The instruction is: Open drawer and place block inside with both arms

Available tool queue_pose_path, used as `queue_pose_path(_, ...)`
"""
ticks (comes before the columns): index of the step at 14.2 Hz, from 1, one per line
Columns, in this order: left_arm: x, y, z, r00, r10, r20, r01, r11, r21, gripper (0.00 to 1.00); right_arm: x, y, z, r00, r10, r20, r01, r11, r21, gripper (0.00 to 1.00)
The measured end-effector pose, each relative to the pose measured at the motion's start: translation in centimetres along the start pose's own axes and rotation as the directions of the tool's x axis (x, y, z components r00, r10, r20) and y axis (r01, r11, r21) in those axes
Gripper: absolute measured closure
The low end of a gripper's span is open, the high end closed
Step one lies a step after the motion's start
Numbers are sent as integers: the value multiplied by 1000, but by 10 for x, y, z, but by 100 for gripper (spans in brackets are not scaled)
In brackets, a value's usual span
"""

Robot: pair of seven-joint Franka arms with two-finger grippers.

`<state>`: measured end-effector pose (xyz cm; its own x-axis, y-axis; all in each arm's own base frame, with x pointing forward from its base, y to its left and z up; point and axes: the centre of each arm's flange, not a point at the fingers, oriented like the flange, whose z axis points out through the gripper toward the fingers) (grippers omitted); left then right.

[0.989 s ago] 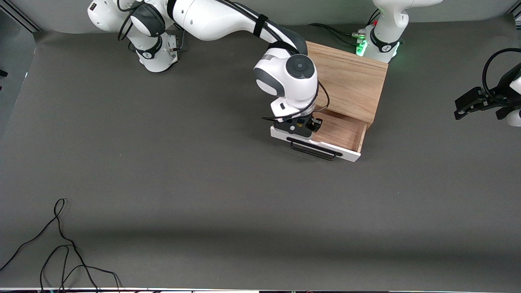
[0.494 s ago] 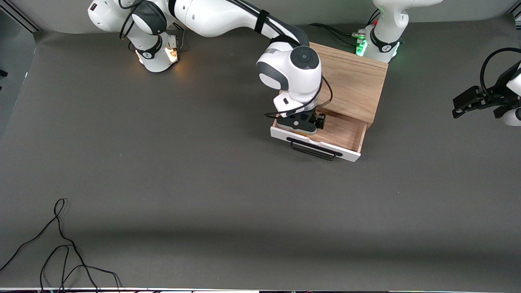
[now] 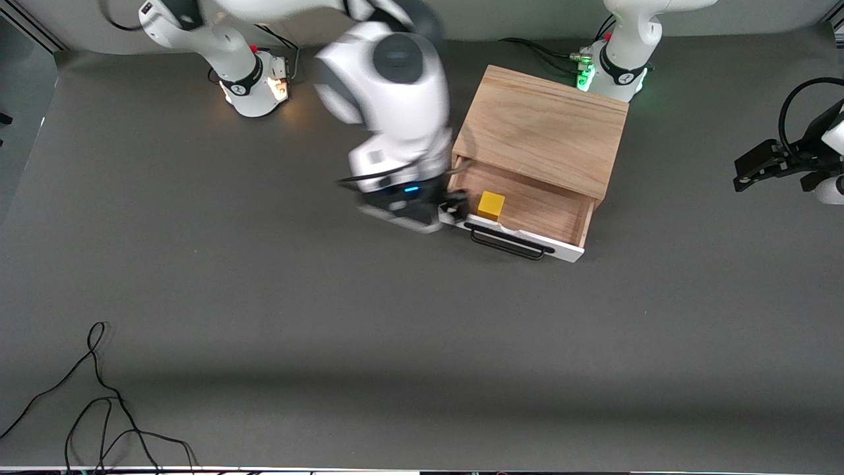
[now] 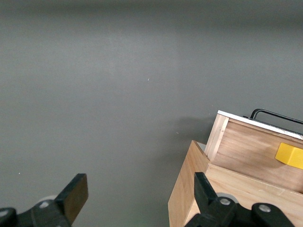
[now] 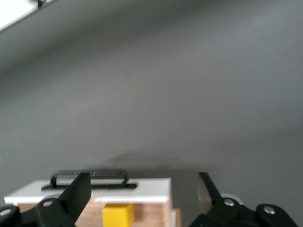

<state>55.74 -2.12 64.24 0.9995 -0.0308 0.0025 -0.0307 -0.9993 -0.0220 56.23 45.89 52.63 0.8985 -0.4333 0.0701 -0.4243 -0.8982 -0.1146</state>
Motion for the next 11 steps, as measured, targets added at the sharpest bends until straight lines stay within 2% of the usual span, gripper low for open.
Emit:
queue_pose_path(4, 0, 0, 0, 1000, 0, 0, 0, 1000, 0, 0, 116, 140, -61, 997, -61, 43, 61, 998, 21, 0)
queue_pose_path(6, 0, 0, 0, 1000, 0, 0, 0, 1000, 0, 0, 160, 222, -85, 995, -91, 50, 91, 996, 13, 0)
queue_pose_path(8, 0, 0, 0, 1000, 0, 0, 0, 1000, 0, 0, 184, 293, -103, 993, -109, 51, 109, 994, 5, 0)
queue_pose_path(11, 0, 0, 0, 1000, 0, 0, 0, 1000, 0, 0, 194, 374, -121, 987, -153, 42, 154, 988, 0, 0)
